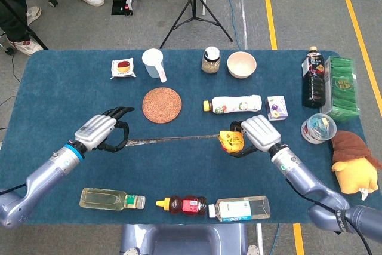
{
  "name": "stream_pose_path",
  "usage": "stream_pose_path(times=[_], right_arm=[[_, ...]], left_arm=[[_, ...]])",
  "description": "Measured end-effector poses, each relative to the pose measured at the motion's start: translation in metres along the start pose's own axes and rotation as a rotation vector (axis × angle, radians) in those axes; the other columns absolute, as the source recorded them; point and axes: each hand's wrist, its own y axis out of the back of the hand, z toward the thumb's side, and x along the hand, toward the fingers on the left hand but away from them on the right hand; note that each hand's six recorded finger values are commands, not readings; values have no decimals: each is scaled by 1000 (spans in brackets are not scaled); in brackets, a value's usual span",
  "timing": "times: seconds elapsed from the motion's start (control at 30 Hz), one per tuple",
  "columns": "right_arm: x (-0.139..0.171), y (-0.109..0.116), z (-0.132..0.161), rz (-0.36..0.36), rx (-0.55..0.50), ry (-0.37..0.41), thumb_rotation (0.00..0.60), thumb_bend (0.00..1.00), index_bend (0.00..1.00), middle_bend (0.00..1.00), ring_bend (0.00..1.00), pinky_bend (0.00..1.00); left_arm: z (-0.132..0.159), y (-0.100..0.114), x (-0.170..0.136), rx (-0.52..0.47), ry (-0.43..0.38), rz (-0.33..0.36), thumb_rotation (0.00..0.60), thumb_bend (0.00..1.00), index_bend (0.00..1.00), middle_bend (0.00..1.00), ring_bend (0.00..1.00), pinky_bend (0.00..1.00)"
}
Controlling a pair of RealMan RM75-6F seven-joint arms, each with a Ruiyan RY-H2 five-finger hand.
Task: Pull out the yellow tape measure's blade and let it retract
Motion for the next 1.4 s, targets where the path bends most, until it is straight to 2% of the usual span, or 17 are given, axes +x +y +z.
stream_pose_path(times=[0.43,0.63,1.0,1.4], right_arm=[[3,-1,-4,6,4,-11,389,180,681,714,659,611],[3,-2,-5,7,5,-12,386,180,682,716,661,611],[4,-3,-2,10,5,-6,385,180,683,716,663,612],[0,-1,10,6,2,18,388,181,683,717,665,612]], left_arm=[[-24,8,-22,8,64,10,552,476,564,67,0,90],[-24,7,-24,3,61,10,550,477,564,68,0,89],[-11,2,-14,-6,25,1,548,476,564,67,0,89],[26,-12,22,-38,-59,-21,555,477,564,68,0,89]])
